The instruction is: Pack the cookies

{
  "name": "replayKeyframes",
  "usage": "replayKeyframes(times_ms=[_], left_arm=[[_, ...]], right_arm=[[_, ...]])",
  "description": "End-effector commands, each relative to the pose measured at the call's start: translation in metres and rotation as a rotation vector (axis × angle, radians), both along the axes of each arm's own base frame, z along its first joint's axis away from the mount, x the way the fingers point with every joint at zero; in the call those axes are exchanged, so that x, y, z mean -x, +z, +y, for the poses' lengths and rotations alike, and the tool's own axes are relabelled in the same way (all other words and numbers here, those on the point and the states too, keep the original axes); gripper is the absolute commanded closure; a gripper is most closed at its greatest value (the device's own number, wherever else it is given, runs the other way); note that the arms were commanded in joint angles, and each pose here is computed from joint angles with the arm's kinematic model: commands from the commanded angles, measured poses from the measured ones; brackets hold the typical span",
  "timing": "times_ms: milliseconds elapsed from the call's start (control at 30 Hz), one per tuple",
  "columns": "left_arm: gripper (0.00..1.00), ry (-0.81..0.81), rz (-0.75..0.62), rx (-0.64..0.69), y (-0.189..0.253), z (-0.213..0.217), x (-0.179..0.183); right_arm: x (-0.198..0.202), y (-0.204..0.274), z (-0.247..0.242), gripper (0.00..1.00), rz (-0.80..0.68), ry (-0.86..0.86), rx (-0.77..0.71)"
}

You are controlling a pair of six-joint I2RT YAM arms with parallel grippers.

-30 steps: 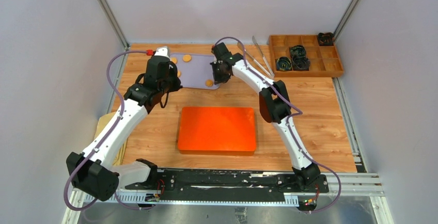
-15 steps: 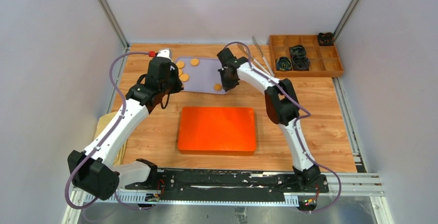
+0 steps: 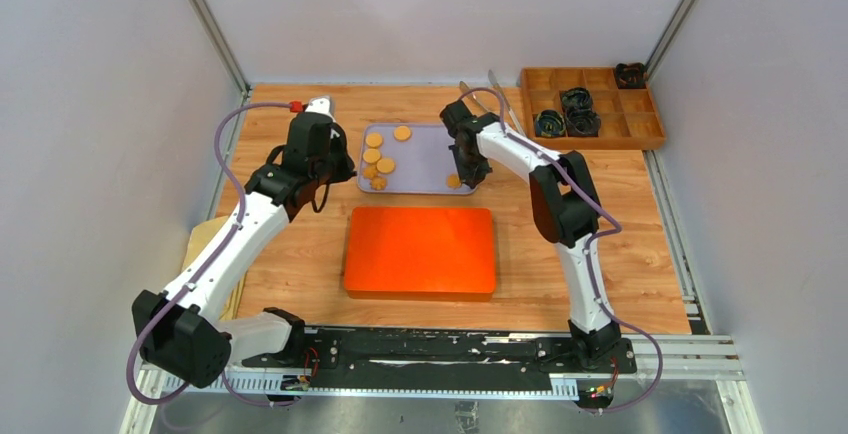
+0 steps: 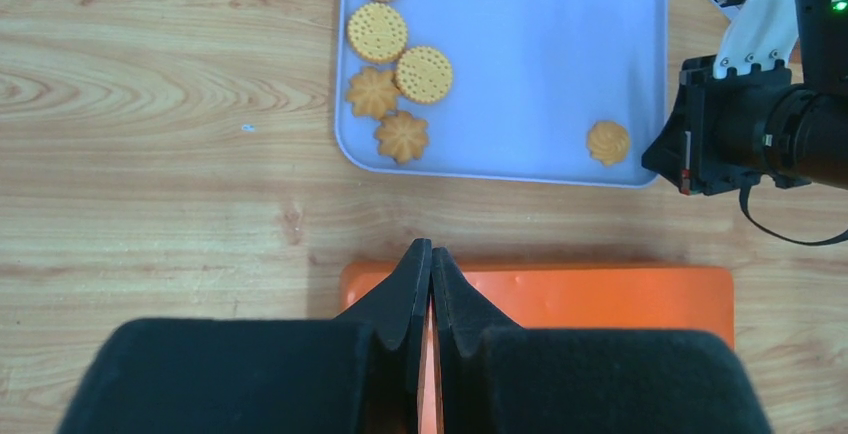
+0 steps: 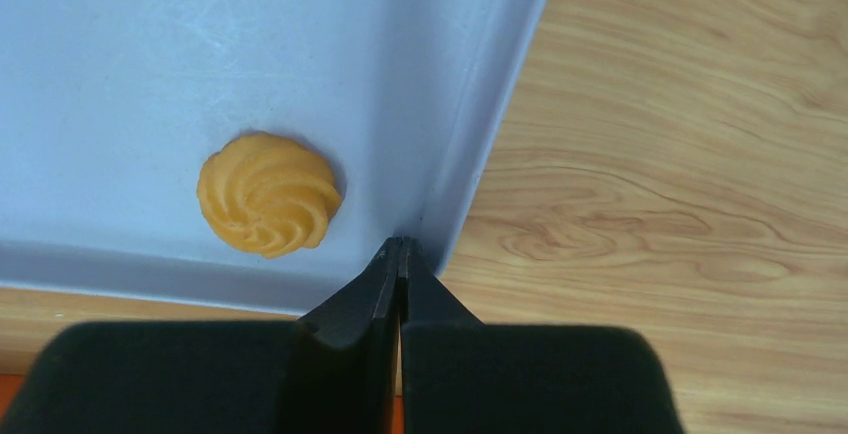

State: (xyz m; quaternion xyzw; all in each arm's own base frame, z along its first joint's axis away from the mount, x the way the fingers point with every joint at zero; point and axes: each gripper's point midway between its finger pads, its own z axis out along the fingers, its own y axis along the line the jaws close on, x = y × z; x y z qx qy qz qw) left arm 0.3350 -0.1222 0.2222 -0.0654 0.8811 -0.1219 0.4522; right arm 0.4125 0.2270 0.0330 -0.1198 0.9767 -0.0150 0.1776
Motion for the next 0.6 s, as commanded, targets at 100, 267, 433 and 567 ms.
replayKeyframes(times_ms=[100,267,433,567], left_arm=[[0.93,-0.014,0.007,0.013,-0.008,-0.004,0.0],[0.93,-0.017,0.008,0.011,-0.009,-0.004,0.0],[0.93,-0.023,0.002,0.018,-0.006,-0.005,-0.001],[0.93,-0.029,0.004,0.021,-0.006,-0.007,-0.002]], right_arm=[[-0.002,0.012,-0.038,1.0,0.027,-0.001,0.064],[-0.024,0.061,-0.024,1.0,-0.105,0.057,-0.009],[-0.044,0.102,-0.032,0.95,-0.227,0.005,-0.012],[-0.067,0.104,-0.057,1.0,-0.268,-0.085,0.032]])
